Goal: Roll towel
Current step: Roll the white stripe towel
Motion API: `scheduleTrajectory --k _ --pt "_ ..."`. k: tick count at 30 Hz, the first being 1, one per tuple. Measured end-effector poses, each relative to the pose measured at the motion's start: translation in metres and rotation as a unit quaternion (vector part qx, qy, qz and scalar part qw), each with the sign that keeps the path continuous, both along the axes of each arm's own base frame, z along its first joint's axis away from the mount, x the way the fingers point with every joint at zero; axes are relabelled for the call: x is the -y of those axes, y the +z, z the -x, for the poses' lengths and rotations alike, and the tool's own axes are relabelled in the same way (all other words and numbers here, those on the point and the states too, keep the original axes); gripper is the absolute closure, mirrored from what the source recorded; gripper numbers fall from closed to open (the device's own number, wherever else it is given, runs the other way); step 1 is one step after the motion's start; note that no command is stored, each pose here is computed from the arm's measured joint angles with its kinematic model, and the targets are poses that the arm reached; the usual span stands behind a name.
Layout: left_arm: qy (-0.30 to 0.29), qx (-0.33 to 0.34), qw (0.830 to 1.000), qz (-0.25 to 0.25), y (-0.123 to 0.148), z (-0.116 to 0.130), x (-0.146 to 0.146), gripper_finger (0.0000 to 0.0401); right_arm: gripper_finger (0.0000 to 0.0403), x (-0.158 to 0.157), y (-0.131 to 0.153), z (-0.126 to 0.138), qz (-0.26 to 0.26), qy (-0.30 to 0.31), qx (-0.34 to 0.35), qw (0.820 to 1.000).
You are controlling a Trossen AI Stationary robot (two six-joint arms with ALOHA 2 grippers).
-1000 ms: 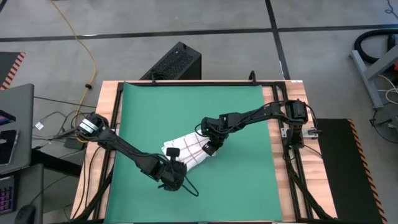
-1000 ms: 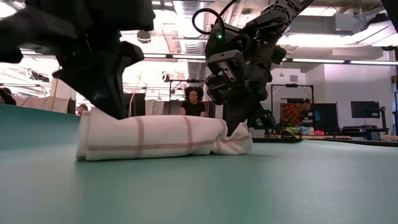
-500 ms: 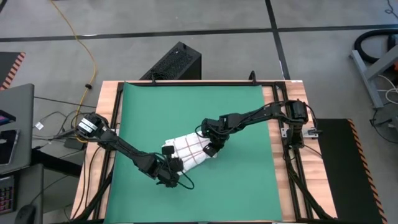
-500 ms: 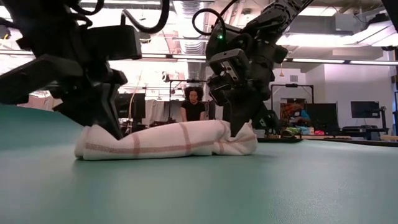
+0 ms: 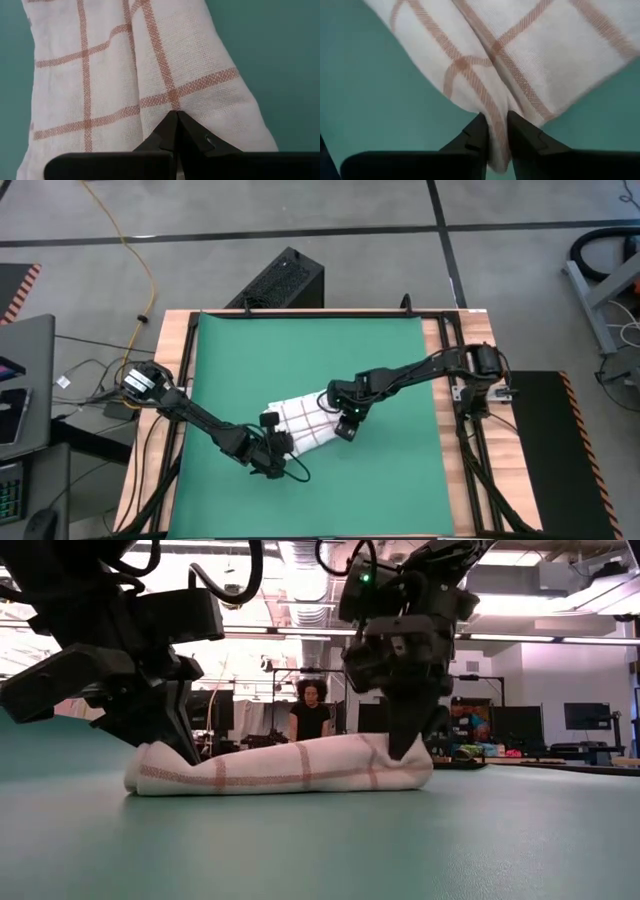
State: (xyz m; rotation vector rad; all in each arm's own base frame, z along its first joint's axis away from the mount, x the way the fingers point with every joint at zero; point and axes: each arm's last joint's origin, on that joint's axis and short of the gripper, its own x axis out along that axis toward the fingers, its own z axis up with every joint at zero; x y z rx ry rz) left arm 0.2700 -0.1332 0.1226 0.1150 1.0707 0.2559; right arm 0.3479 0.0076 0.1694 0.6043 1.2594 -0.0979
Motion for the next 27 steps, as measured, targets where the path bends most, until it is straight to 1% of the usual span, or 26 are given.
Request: scheduleTrajectory --k 3,8,9,11,13,15,18,20,21,22,23,27 --pt "-0.001 -0.001 1.0 0.0 0.0 0.0 0.0 0.0401 0.0316 0.002 0.01 0.005 0.024 0.026 0.009 0.999" --pt "-0.002 -0.006 1.0 0.001 -0.001 0.001 0.0 0.0401 0.0314 0.007 0.019 0.022 0.05 0.09 -0.024 0.994" --pt "-0.002 -0.006 1.0 0.001 -0.001 0.001 0.0 0.0401 0.0314 0.007 0.023 0.024 0.056 0.109 -0.013 0.992" --pt "-0.007 -0.008 1.0 -0.001 -0.001 0.001 0.0 0.0401 0.0314 0.002 0.038 0.026 0.077 0.164 0.037 0.983" --pt "-0.017 -0.012 1.0 -0.003 -0.002 0.001 0.0 0.0401 0.0314 -0.008 0.052 0.029 0.101 0.228 0.086 0.965" --pt "-0.025 -0.016 1.0 -0.003 -0.002 0.001 0.0 0.0401 0.0314 -0.02 0.064 0.032 0.13 0.292 0.126 0.939" --pt "-0.026 -0.017 1.0 -0.003 -0.002 0.001 0.0 0.0401 0.0313 -0.039 0.069 0.036 0.181 0.387 0.153 0.891" --pt "-0.026 -0.017 1.0 -0.002 -0.002 0.001 0.0 0.0401 0.0305 -0.051 0.068 0.034 0.212 0.44 0.173 0.855" --pt "-0.026 -0.018 0.999 0.0 -0.002 0.001 0.0 0.0401 0.0297 -0.055 0.066 0.032 0.221 0.458 0.182 0.841" --pt "-0.027 -0.019 0.999 0.001 -0.002 0.001 0.0 0.0401 0.0287 -0.059 0.063 0.029 0.225 0.469 0.189 0.833" --pt "-0.027 -0.018 0.999 0.001 -0.002 0.001 0.0 0.0401 0.0273 -0.061 0.059 0.025 0.229 0.473 0.191 0.829" --pt "-0.032 -0.02 0.999 0.0 -0.002 0.001 0.0 0.0401 0.0202 -0.065 0.044 0.016 0.259 0.463 0.171 0.83"
